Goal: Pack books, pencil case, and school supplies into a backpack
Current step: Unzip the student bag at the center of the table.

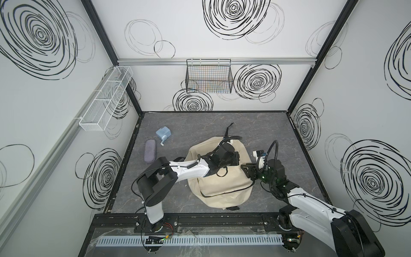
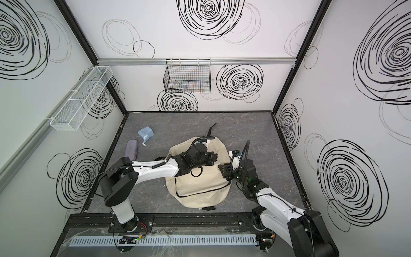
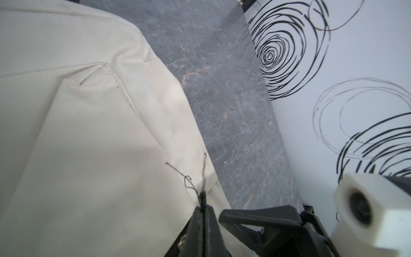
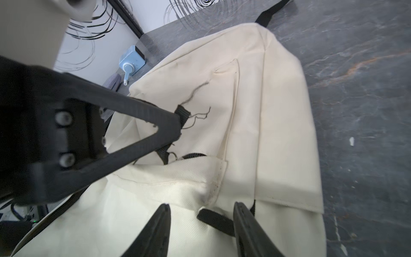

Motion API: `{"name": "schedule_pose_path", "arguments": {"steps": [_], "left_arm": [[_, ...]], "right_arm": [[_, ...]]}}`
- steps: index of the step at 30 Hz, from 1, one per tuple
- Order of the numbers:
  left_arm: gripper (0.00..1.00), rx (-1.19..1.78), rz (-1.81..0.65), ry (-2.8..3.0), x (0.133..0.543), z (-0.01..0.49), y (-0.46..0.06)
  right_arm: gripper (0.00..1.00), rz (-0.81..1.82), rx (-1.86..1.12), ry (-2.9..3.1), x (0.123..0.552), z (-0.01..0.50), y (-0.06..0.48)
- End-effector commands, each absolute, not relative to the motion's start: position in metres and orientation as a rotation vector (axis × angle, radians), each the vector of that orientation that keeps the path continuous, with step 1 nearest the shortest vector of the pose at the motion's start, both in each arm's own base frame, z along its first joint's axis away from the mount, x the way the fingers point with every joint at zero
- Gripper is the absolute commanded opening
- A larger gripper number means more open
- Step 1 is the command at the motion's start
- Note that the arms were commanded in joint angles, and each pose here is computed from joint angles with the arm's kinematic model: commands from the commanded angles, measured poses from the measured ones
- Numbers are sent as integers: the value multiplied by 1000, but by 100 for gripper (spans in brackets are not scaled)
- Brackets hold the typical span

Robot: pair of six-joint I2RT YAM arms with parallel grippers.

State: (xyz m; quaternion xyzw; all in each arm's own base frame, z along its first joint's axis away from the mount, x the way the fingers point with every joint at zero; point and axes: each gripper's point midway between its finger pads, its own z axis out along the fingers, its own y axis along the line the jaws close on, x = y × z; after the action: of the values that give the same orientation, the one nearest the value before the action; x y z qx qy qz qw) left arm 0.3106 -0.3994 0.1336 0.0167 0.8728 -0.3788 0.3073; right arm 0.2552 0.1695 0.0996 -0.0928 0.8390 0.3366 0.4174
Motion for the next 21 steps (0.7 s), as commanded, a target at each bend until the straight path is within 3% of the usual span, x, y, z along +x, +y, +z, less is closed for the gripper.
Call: {"name": "schedule_pose_path", "arguments": {"steps": [1,8,13,16,21], "left_arm": [[0,36,-1012,2197,317,155,-394],[0,97,-1032,2153,306,171,-395],[0,96,-1051,2152,301,175,-392],[0,93,-1058,2143,301,180,-390],[0,92,-1053,2153,300,179,-389]], "right_arm": [[51,902,-338,2013,259,124,184],[56,915,-395,1972,262,132,195],[51,902,-404,2001,268,123,199],[44,899,-417,2040,271,114,201],[23,955,-449,2027,269,116,210]]}}
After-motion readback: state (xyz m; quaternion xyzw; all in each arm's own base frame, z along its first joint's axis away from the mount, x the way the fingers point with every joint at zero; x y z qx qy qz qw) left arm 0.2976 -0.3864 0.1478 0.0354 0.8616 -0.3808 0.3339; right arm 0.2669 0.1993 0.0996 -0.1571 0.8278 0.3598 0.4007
